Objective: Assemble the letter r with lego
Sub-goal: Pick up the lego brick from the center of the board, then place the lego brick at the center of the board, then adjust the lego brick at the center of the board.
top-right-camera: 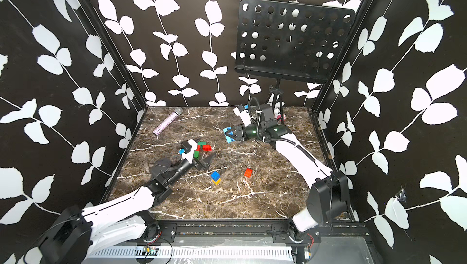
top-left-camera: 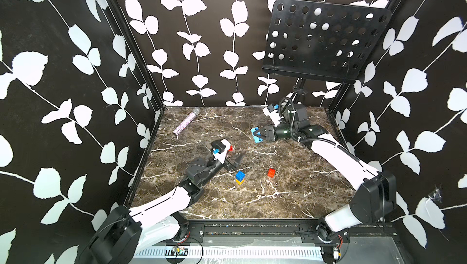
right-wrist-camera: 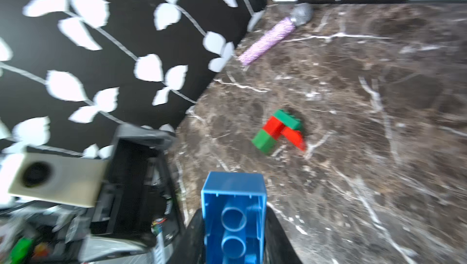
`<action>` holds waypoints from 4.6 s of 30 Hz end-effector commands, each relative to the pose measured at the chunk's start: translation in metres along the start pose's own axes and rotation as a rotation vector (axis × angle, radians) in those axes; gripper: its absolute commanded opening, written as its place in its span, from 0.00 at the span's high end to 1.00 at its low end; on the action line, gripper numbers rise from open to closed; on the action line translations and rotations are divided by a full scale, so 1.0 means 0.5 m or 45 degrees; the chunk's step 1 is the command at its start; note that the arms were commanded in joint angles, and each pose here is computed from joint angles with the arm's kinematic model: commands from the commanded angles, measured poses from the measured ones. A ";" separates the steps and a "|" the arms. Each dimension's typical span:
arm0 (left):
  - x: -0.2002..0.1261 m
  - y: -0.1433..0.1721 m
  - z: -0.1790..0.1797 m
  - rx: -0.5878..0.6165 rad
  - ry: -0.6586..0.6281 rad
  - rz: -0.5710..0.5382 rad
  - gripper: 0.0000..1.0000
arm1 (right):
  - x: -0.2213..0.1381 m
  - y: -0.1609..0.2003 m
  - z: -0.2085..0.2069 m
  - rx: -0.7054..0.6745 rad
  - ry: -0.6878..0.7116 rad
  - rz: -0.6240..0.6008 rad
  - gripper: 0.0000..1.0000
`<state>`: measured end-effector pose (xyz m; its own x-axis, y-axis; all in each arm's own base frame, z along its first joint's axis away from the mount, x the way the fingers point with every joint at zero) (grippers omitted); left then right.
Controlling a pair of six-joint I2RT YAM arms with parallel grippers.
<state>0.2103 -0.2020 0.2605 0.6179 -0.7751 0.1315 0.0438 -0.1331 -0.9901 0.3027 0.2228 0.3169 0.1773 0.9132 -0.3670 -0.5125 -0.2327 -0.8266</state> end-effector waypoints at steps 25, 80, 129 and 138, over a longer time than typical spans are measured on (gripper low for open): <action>0.091 -0.032 -0.053 0.159 0.373 -0.269 0.22 | 0.001 0.027 0.052 -0.024 -0.321 0.012 0.65; 0.293 0.293 -0.062 -0.379 -0.271 1.954 0.37 | -0.131 0.330 -0.182 0.618 0.711 0.109 0.48; 0.031 -0.048 0.114 -0.493 -0.815 0.875 0.01 | 0.099 0.303 -0.130 0.484 0.504 0.308 0.83; -0.057 -0.086 0.117 -0.505 -0.918 0.552 0.01 | 0.059 0.244 -0.172 0.253 0.752 0.478 0.83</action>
<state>0.2392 -0.1479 0.2854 0.8036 -0.2783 -0.5261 -0.5770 -0.1476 -0.8033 0.3091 0.2085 0.1955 0.3931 0.5781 -0.7150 -0.7262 -0.2818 -0.6271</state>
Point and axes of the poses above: each gripper's point midway between its finger pads, its own x axis out along the fingers, its own z axis along the line the jaws close on, y = z × x, the point moved 8 cm from there along -x, back along the fingers, and after that the axes turned 12 degrees about -x, right-handed, at the moved point
